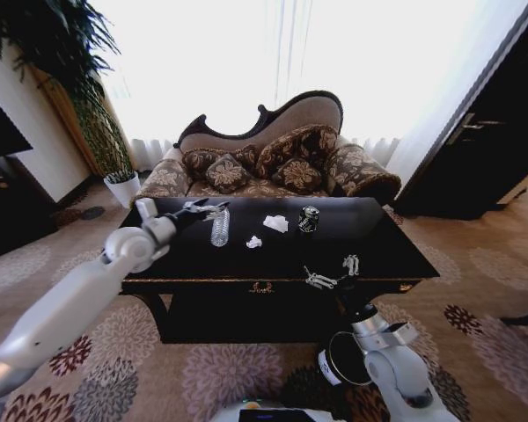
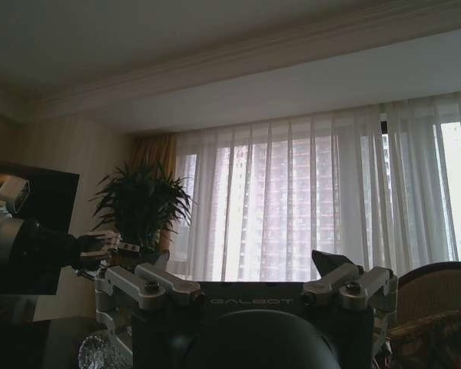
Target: Move to the front of the table and place the trash on the table into the trash bin.
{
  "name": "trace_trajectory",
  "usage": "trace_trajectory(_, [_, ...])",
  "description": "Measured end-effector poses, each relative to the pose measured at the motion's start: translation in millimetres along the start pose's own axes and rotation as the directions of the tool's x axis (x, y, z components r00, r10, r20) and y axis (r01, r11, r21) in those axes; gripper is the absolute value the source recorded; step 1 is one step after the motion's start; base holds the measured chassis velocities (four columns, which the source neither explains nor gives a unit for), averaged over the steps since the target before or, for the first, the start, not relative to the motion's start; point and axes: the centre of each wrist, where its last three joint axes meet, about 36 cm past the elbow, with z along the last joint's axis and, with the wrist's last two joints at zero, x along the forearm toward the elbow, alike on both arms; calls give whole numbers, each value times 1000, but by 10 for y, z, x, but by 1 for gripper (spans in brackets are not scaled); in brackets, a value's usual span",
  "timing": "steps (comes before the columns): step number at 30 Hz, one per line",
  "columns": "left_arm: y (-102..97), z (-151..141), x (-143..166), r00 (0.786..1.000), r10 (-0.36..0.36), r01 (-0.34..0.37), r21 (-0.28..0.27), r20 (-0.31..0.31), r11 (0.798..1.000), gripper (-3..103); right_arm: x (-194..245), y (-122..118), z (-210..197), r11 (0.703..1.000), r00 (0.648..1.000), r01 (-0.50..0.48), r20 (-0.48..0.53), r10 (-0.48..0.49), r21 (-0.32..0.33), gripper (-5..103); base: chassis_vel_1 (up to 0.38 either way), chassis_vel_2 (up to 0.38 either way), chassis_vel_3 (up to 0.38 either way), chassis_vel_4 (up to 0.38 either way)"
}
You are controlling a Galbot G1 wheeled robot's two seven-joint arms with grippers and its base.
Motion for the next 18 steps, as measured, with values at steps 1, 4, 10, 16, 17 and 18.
trace_trajectory(1, [-31, 48, -56, 1000, -10, 10, 12, -4, 1000, 100, 3, 8, 7, 1000, 1000, 4, 3, -4, -2, 100, 0, 0, 0, 0])
trace_trajectory(4, [-99, 144, -183, 999, -33, 33, 42, -11, 999, 100, 12, 29, 21, 1000, 1000, 11, 5, -11, -8, 100, 0, 0, 0, 0])
trace_trajectory(10, [-204, 420, -266, 994, -98, 102, 87, -50, 991, 100, 12, 40, 55, 1000, 1000, 29, 6, -29, -11, 100, 0, 0, 0, 0])
trace_trajectory(16, [-187, 523, -113, 989, -137, 143, 98, -61, 985, 100, 4, 37, 85, 999, 999, 44, 1, -44, -12, 100, 0, 0, 0, 0])
trace_trajectory(17, [-166, 540, -75, 989, -140, 145, 102, -57, 984, 100, -4, 29, 107, 999, 999, 49, -2, -49, -12, 100, 0, 0, 0, 0])
trace_trajectory(18, [-160, 550, -63, 989, -135, 140, 105, -56, 985, 100, -8, 29, 114, 999, 999, 51, -2, -51, -13, 100, 0, 0, 0, 0])
